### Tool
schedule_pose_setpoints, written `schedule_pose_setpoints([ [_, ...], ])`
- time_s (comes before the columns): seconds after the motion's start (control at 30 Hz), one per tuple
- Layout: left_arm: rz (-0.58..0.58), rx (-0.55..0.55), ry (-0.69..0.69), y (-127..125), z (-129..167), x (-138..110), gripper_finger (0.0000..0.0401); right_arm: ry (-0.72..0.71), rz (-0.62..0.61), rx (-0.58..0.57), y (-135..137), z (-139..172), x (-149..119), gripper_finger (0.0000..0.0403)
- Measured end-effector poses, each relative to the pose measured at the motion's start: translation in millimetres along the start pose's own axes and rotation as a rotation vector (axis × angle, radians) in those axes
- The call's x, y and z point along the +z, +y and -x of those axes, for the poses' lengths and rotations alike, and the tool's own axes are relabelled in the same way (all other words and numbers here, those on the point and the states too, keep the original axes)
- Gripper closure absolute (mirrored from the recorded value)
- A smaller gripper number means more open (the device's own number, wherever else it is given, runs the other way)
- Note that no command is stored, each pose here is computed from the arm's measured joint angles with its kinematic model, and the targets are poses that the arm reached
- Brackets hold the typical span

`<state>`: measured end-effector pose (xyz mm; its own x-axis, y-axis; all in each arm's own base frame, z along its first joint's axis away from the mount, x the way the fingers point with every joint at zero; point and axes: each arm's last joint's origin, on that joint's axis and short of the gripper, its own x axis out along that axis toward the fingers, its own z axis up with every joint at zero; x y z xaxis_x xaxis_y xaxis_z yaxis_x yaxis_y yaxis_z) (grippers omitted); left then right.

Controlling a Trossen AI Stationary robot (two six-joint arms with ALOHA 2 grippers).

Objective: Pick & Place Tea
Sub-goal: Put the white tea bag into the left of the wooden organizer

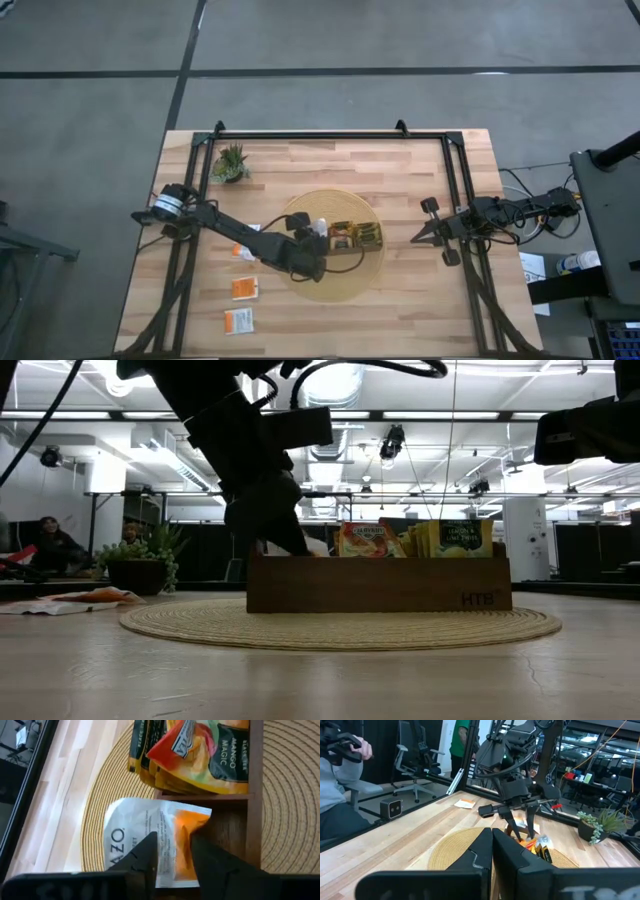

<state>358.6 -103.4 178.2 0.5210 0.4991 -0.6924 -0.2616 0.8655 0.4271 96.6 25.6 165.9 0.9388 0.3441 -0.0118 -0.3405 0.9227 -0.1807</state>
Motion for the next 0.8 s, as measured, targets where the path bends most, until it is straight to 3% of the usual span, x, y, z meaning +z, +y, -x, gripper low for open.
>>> schedule_pose_setpoints([
  [0.3,-0.004,-0.003,-0.001,0,1,2,0.0252,0.000,0.000,0.000,0,0,0,0.0394],
  [0.53,0.036,-0.112,0.001,-1,8,14,0.0256,0.000,0.000,0.000,0,0,0,0.0394],
  [0.67,0.013,-0.135,0.011,-1,8,14,0.0291,0.000,0.000,0.000,0,0,0,0.0394],
  [0.8,0.011,-0.136,0.012,-1,9,14,0.0366,0.000,0.000,0.000,0,0,0,0.0394],
])
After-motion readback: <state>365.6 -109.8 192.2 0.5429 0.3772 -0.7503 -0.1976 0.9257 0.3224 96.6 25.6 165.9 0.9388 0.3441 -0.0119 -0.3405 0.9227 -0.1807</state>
